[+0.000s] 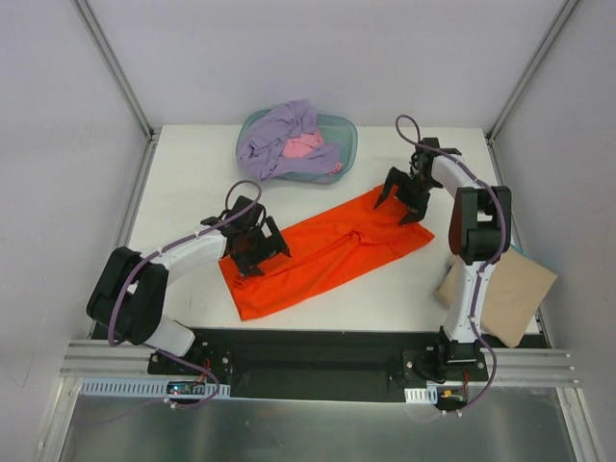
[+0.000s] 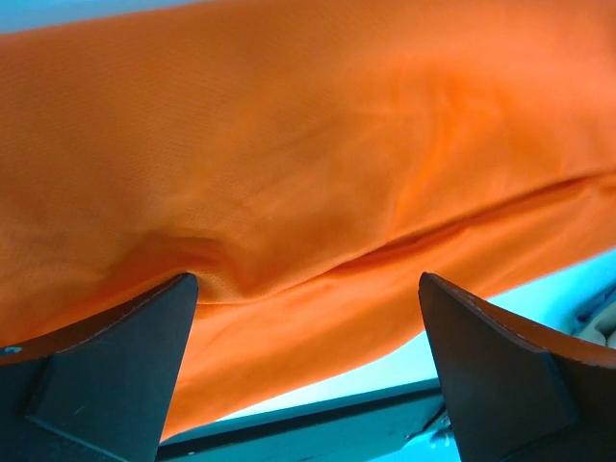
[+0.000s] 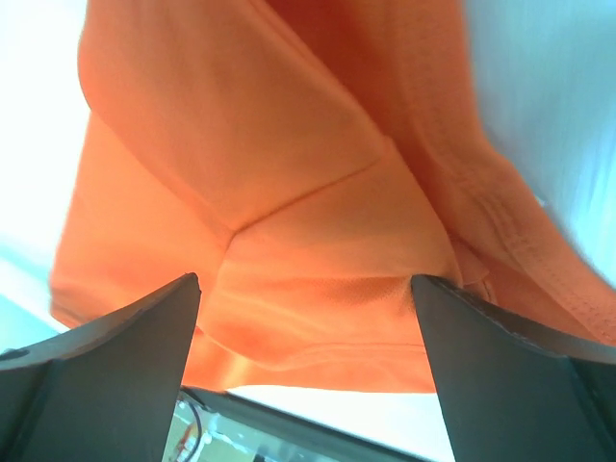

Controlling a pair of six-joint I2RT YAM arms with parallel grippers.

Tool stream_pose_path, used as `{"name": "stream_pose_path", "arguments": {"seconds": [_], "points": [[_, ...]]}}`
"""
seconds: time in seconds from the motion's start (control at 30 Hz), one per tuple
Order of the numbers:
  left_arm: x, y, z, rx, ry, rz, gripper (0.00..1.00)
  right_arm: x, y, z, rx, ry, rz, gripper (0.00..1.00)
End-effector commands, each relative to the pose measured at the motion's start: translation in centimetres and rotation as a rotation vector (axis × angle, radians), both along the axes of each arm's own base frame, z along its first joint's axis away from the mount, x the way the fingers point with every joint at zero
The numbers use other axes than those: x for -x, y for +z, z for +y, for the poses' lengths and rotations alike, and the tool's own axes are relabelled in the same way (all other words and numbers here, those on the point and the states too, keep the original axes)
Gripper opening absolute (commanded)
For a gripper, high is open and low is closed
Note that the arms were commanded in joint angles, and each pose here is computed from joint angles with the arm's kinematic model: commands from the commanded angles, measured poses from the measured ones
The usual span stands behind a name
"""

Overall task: Fold and stack the t-shirts
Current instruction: Rotate the tshirt 90 degrees

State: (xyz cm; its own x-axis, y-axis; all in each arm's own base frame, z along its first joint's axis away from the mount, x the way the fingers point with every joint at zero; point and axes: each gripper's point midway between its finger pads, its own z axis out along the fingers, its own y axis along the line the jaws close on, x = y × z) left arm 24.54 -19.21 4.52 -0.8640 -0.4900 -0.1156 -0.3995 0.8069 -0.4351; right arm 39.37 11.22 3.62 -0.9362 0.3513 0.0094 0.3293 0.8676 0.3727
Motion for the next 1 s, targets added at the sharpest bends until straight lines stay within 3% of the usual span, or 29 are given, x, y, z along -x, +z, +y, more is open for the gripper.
{"name": "stream_pose_path", "arguments": {"seconds": [0.0,0.2,0.3,0.47,0.8,0.97], "points": [[0.0,1.3,-3.4,0.096,-0.071,-0.004,0.99,-3.7,-0.3,-0.9,0.007,0.035,-0.019,0.97],[1.5,1.5,-7.4,0.147,-0.176,0.015,0.99,-7.2,-1.2,-3.4,0.026,-0.007,-0.029,0.97],[1.7,1.5,-8.7,0.167,-0.197,0.019,0.99,-10.2,-1.2,-4.9,-0.033,-0.028,-0.078,0.97],[1.7,3.4,-13.1,0.215,-0.300,-0.036,0.99,-12.2,-2.7,-6.3,-0.032,-0.012,-0.119,0.96],[2.8,3.7,-20.8,0.285,-0.476,-0.001,0.99,-18.0,0.1,-8.3,0.015,-0.074,-0.358,0.96],[3.5,3.8,-21.9,0.292,-0.512,-0.002,0.99,-19.4,3.3,-8.9,0.049,-0.046,-0.457,0.96]]}}
